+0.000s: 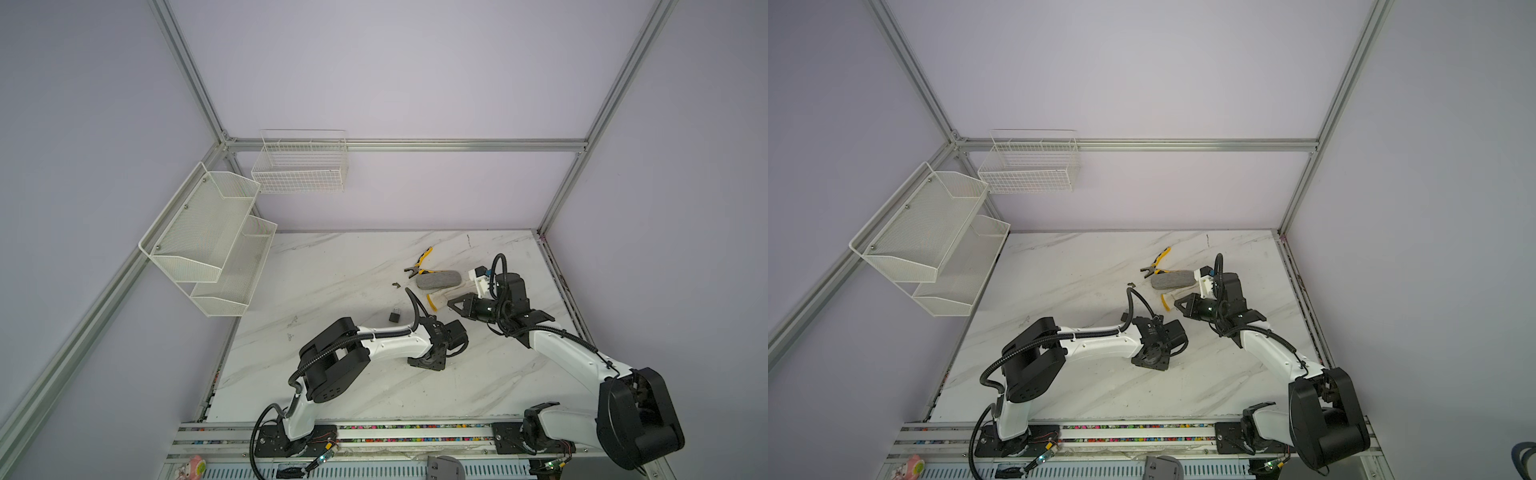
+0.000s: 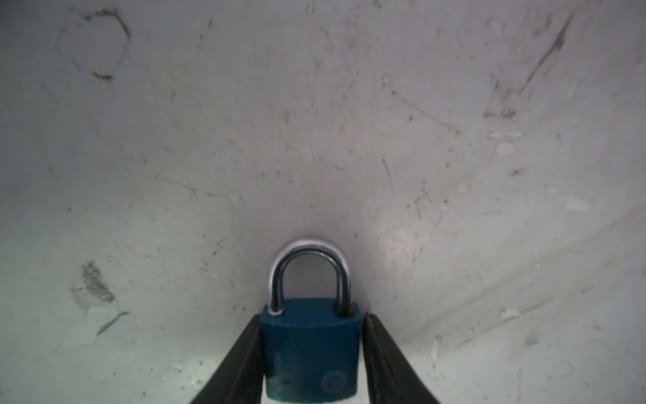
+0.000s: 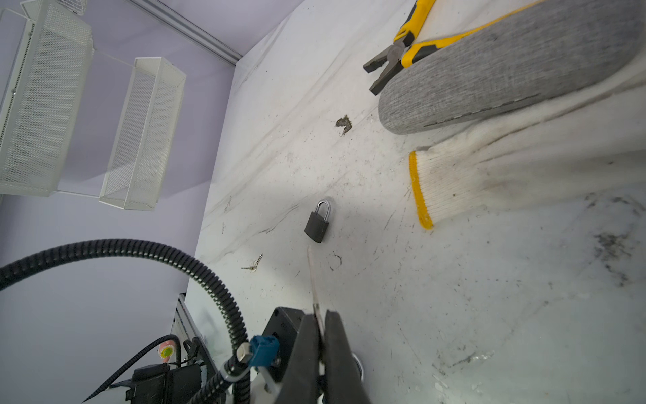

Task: Unlock with the key
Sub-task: 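Lift the blue padlock with the left gripper toward the key in the right gripper, then push the key into the keyhole with the right gripper while the left holds the padlock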

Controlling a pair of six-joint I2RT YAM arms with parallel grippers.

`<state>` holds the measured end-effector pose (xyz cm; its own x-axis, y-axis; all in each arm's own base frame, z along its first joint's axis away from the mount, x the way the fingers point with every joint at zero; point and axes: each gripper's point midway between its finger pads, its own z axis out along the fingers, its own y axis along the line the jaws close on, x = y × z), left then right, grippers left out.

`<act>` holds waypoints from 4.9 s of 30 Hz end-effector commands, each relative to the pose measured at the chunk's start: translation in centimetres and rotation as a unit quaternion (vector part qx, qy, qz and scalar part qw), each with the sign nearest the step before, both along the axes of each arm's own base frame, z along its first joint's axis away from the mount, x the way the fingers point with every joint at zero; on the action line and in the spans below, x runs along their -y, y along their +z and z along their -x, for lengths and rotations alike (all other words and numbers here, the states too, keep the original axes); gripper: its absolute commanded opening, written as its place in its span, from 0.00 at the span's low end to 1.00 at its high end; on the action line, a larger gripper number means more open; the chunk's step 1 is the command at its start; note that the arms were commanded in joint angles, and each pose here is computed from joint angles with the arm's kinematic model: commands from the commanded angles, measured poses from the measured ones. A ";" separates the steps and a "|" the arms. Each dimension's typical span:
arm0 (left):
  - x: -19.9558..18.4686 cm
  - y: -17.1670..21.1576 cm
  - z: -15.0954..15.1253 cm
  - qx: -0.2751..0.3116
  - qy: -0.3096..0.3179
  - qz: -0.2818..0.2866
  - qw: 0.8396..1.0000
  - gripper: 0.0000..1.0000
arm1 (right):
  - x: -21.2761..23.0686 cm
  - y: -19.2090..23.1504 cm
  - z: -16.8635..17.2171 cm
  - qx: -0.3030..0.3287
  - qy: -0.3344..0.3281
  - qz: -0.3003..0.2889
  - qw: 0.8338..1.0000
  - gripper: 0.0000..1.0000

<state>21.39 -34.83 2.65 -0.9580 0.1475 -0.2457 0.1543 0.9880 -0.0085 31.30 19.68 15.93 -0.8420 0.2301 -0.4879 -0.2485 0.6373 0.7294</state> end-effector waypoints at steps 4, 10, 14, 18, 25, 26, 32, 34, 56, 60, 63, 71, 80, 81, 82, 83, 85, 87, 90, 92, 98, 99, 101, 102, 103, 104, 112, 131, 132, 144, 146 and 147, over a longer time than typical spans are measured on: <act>0.8 -0.5 -0.6 0.015 -0.009 0.011 1.000 0.39 | 0.0 0.2 0.0 0.007 0.000 -0.007 1.000 0.00; 0.8 0.9 -1.0 0.034 -0.010 0.026 0.999 0.28 | 0.2 0.3 0.0 0.009 -0.004 -0.006 1.000 0.00; 0.8 3.2 -1.5 0.060 -0.001 0.048 0.997 0.24 | 0.2 0.9 -0.3 0.012 -0.005 -0.003 1.000 0.00; 0.0 5.9 -1.8 0.089 0.013 0.067 0.994 0.16 | 0.8 1.3 -0.6 0.021 -0.020 0.014 0.999 0.00; -3.2 10.9 -2.6 0.153 0.086 0.118 0.977 0.05 | 2.0 2.7 -1.2 0.033 -0.053 0.042 0.997 0.00; -3.9 11.3 -2.7 0.158 0.099 0.124 0.975 0.04 | 2.0 3.0 -1.3 0.034 -0.053 0.044 0.997 0.00; -6.9 14.5 -4.0 0.198 0.143 0.151 0.958 0.00 | 1.4 3.1 -1.3 0.042 -0.061 0.087 0.993 0.00; -7.7 15.5 -4.6 0.199 0.167 0.181 0.948 0.00 | 0.5 2.9 -1.0 0.048 -0.054 0.103 0.992 0.00; -11.0 22.0 -8.9 0.249 0.286 0.329 0.864 0.00 | -13.8 3.8 7.4 0.045 0.002 -0.096 0.994 0.00; -10.7 22.0 -9.2 0.250 0.284 0.326 0.866 0.00 | -15.0 4.0 8.0 0.046 0.014 -0.103 0.993 0.00; -10.8 22.0 -9.4 0.254 0.286 0.318 0.868 0.00 | -14.5 4.4 8.0 0.058 -0.003 -0.099 0.993 0.00; -10.7 21.6 -9.7 0.253 0.284 0.306 0.873 0.00 | -13.7 4.8 7.8 0.073 -0.023 -0.087 0.993 0.00; -10.4 21.4 -9.7 0.246 0.284 0.308 0.874 0.00 | -14.3 4.5 7.8 0.074 -0.015 -0.088 0.993 0.00; -10.4 21.6 -9.6 0.247 0.284 0.309 0.873 0.00 | -14.3 4.2 7.7 0.072 -0.015 -0.085 0.994 0.00; -10.5 21.7 -9.7 0.248 0.285 0.310 0.872 0.00 | -14.3 4.1 7.7 0.071 -0.015 -0.084 0.994 0.00; -10.5 21.8 -9.7 0.250 0.285 0.311 0.872 0.00 | -14.4 4.0 7.7 0.071 -0.015 -0.082 0.994 0.00; -10.6 21.8 -9.6 0.250 0.285 0.310 0.872 0.00 | -14.2 3.8 7.6 0.072 -0.017 -0.077 0.994 0.00; -10.5 21.8 -9.6 0.248 0.284 0.313 0.872 0.00 | -14.2 3.9 7.7 0.075 -0.015 -0.079 0.994 0.00; -10.4 21.8 -9.5 0.246 0.285 0.318 0.870 0.00 | -14.3 4.6 7.6 0.082 -0.015 -0.082 0.993 0.00; -10.3 21.8 -9.5 0.244 0.283 0.320 0.871 0.00 | -14.4 5.0 7.5 0.088 -0.015 -0.085 0.992 0.00; -9.8 21.9 -9.4 0.236 0.279 0.336 0.868 0.00 | -14.5 4.8 7.2 0.089 -0.017 -0.079 0.993 0.00; -9.7 22.0 -9.4 0.236 0.279 0.338 0.867 0.00 | -14.5 4.9 7.2 0.089 -0.019 -0.079 0.993 0.00; -9.7 21.9 -9.3 0.234 0.278 0.340 0.867 0.00 | -14.4 5.1 7.1 0.094 -0.020 -0.081 0.992 0.00; -9.6 22.0 -9.3 0.233 0.278 0.343 0.867 0.00 | -14.4 5.2 7.1 0.096 -0.019 -0.080 0.992 0.00; -9.6 21.9 -9.2 0.232 0.277 0.343 0.867 0.00 | -14.5 5.2 7.1 0.096 -0.019 -0.079 0.992 0.00; -9.5 21.9 -9.2 0.230 0.277 0.346 0.867 0.00 | -14.4 5.0 7.1 0.095 -0.020 -0.076 0.992 0.00; -9.0 21.8 -8.3 0.209 0.263 0.367 0.867 0.00 | -13.3 6.6 6.7 0.129 -0.037 -0.071 0.988 0.00; -9.2 21.5 -7.5 0.196 0.260 0.370 0.870 0.00 | -13.8 7.4 6.8 0.151 -0.017 -0.059 0.987 0.00; -9.2 21.6 -7.5 0.194 0.258 0.372 0.870 0.00 | -13.9 7.6 6.8 0.153 -0.016 -0.062 0.986 0.00; -8.6 20.4 -6.5 0.171 0.226 0.361 0.889 0.00 | -13.2 10.3 6.7 0.173 -0.025 -0.069 0.982 0.00; -8.4 20.2 -6.2 0.165 0.216 0.358 0.893 0.00 | -13.4 10.3 6.7 0.171 -0.021 -0.069 0.983 0.00; -8.0 20.2 -6.0 0.159 0.208 0.360 0.895 0.00 | -13.5 10.4 6.6 0.170 -0.022 -0.070 0.983 0.00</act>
<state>28.81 -25.82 23.44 -0.6988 -0.5790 -0.4201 -0.1724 0.7063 -0.6866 24.19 32.82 22.35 -0.6722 0.2865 -0.6827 -0.4275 0.6026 0.6739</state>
